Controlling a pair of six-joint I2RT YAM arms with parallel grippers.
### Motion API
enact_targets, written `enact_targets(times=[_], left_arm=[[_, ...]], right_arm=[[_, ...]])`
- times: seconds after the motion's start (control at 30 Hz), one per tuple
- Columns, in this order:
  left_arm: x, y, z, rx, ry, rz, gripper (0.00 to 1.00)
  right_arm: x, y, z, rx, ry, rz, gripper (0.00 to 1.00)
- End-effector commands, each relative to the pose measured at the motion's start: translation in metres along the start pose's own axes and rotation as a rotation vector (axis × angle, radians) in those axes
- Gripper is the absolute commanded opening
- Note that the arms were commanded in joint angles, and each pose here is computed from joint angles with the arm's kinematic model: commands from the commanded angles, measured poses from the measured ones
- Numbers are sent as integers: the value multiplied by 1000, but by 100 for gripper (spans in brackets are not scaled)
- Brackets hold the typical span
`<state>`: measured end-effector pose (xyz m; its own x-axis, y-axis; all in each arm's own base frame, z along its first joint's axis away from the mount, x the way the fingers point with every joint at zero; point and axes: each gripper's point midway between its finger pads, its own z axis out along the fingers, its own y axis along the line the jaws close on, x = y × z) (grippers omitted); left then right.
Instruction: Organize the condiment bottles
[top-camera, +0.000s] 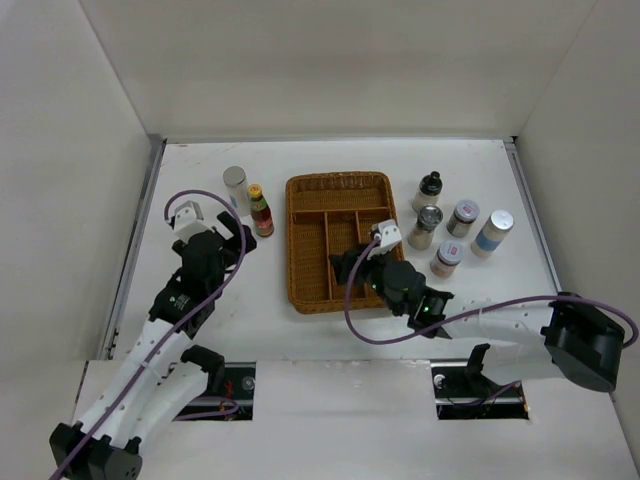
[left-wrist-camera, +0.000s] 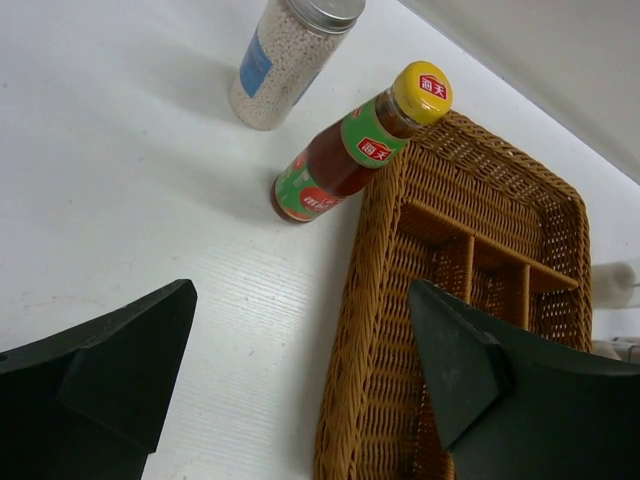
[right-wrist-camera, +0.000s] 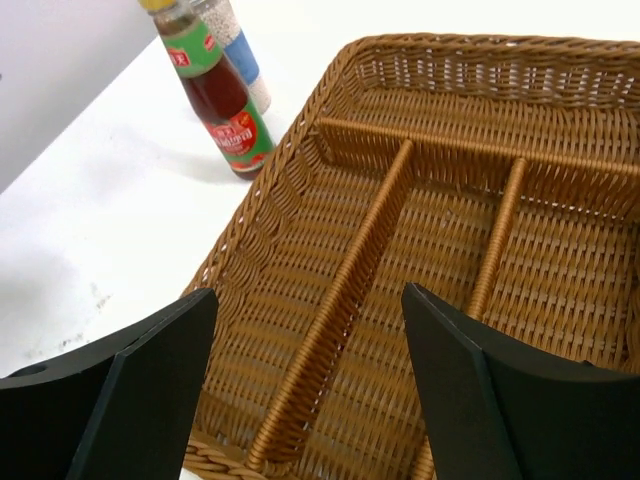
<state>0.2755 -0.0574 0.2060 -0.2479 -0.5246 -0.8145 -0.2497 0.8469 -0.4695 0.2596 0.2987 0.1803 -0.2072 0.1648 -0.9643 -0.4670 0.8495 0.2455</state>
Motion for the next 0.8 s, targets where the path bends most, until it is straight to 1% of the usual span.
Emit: enact_targets(times=[0.0, 0.03, 0.1, 0.13, 0.17, 0.2, 0.27, 0.3, 0.33, 0.4, 0.43, 0.47, 0.53, 0.57, 0.6, 0.67, 0.77], left_arm=[[0, -7, 4, 38, -19, -7, 88], [-1, -8, 5, 45, -27, -10, 89], [-9, -15, 9, 64, -58, -13, 89], [-13, -19, 11, 75, -70, -3, 88], [-16, -23, 12, 81, -79, 10, 88], [-20, -27, 12, 87, -87, 24, 87], [-28, -37, 15, 94, -105, 51, 86], [-33, -39, 17, 88, -122, 73, 86], [-38, -43, 21, 83, -134, 94, 85], [-41, -50, 27, 80, -137, 132, 84], [-40, -54, 31, 75, -130, 150, 84], [-39, -57, 35, 70, -124, 165, 84], [-37, -62, 44, 58, -114, 183, 84], [-35, -67, 47, 66, -108, 193, 84], [-34, -72, 51, 71, -104, 206, 84], [-31, -77, 61, 64, -99, 238, 82], [-29, -82, 77, 50, -102, 269, 79]], right_arm=[[-39, 16, 1, -47, -115, 56, 82], [-39, 16, -1, -48, -115, 59, 81], [-39, 13, -3, -46, -118, 65, 77], [-40, 11, -4, -42, -120, 67, 74], [-40, 8, -4, -36, -122, 71, 69], [-41, 6, -5, -32, -125, 73, 58], [-42, 2, -6, -25, -124, 81, 31], [-43, 0, -7, -20, -127, 88, 22], [-43, -3, -7, -13, -125, 94, 19], [-41, -9, -6, 1, -114, 109, 20], [-39, -12, -5, 9, -108, 114, 25], [-37, -13, -3, 13, -104, 118, 33], [-36, -16, -2, 16, -104, 122, 53], [-35, -17, 0, 17, -101, 122, 60], [-33, -18, 1, 17, -97, 120, 65], [-30, -18, 3, 12, -83, 121, 70], [-26, -14, 5, -7, -70, 121, 71]])
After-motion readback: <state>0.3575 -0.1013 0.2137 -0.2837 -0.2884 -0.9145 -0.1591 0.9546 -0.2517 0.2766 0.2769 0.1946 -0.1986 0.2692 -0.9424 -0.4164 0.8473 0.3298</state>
